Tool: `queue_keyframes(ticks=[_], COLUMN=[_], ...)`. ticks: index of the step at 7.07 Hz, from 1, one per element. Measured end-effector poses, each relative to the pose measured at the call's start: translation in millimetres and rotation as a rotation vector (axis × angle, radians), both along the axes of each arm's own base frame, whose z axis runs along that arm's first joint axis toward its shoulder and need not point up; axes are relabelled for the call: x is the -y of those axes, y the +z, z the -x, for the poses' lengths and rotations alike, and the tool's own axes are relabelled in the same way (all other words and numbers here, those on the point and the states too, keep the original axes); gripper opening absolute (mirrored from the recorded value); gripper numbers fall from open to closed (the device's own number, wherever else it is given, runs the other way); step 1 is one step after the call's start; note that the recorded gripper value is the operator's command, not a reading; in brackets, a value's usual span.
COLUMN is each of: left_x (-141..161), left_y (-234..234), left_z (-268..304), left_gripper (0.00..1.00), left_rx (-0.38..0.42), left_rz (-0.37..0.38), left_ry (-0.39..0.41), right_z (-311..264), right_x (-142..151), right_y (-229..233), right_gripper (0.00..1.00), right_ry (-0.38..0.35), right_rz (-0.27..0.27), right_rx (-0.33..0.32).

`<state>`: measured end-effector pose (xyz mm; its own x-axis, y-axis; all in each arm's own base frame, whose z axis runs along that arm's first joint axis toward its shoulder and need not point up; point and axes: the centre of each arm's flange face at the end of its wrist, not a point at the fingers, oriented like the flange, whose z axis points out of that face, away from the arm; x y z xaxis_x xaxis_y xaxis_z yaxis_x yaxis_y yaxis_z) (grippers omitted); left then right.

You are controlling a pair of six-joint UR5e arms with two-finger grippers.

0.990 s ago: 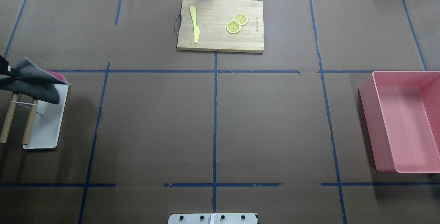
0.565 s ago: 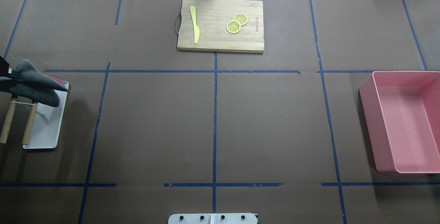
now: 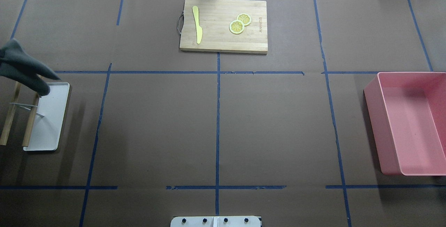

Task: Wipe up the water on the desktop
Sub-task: 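Grasp the grey cloth on the white rack with the left gripper and lift it, then carry the grey cloth to table center with left gripper while right gripper approaches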

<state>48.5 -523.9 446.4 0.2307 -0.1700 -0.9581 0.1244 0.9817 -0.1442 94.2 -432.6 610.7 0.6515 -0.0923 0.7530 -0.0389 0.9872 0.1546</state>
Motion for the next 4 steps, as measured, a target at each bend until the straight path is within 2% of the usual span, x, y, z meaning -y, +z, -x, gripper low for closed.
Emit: queue_keyframes(ticks=[1, 2, 4], left_x=[9.7, 18.2, 30.2], left_y=[-50.5, -89.5, -135.8], left_z=[4.3, 2.3, -31.9], left_gripper=[0.01, 0.01, 0.02], left_rx=[-0.025, -0.044, -0.044], left_rz=[0.060, 0.112, 0.184], left_ry=[-0.029, -0.052, -0.074], right_z=[2.4, 10.5, 53.7], right_x=[9.2, 15.7, 38.2], right_y=[-17.1, -27.0, -58.5], right_gripper=[1.00, 1.00, 1.00], right_ry=[-0.003, -0.013, -0.066], right_rz=[-0.058, -0.082, -0.174], right_rx=[0.018, 0.031, 0.058])
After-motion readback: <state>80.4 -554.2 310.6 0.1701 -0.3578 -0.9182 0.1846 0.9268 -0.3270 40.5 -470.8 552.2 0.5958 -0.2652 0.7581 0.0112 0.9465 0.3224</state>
